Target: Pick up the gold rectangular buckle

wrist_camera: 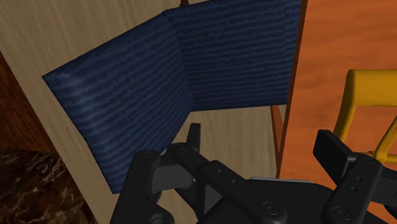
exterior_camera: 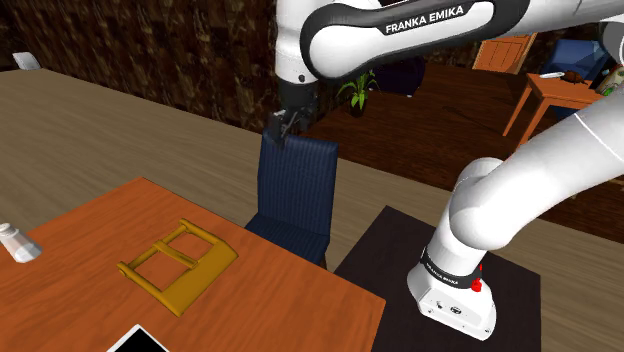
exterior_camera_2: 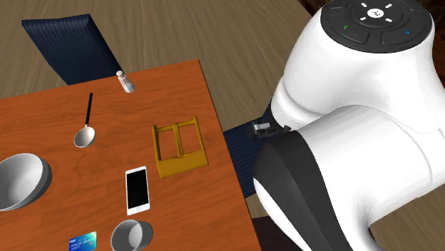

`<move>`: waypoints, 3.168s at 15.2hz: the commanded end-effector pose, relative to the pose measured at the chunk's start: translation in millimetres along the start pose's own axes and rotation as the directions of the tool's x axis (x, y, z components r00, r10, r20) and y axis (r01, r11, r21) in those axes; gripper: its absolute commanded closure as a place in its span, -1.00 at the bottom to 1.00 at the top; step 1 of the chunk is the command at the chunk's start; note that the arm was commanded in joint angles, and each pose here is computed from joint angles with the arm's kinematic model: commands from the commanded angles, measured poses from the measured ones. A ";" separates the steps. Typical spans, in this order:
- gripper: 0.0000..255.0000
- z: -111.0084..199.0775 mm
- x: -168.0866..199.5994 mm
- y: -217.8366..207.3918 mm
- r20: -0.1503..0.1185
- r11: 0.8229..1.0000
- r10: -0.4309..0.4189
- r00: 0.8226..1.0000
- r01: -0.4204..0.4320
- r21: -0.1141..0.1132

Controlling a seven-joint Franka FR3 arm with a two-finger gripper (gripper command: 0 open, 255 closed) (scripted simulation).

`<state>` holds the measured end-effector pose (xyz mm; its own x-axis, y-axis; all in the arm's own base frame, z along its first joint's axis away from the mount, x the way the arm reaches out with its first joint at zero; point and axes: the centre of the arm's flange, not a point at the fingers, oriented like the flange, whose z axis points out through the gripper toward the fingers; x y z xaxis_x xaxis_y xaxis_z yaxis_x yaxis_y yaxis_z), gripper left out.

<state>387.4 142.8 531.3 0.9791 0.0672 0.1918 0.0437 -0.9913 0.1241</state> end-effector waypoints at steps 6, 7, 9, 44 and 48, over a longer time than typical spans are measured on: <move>-1.00 51.8 30.4 -66.0 0.005 1.000 -0.022 1.000 0.022 0.009; -1.00 59.3 34.8 -75.8 0.006 1.000 -0.025 1.000 0.025 0.010; -1.00 74.2 43.6 -95.5 0.008 0.999 -0.032 0.999 0.031 0.012; 1.00 268.8 117.8 -313.2 0.025 0.994 -0.100 0.995 0.099 0.039; 1.00 268.8 117.9 -313.5 0.025 0.994 -0.100 0.995 0.099 0.039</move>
<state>542.5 430.9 253.8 0.9745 0.1631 0.1541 0.1480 -0.9834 0.1048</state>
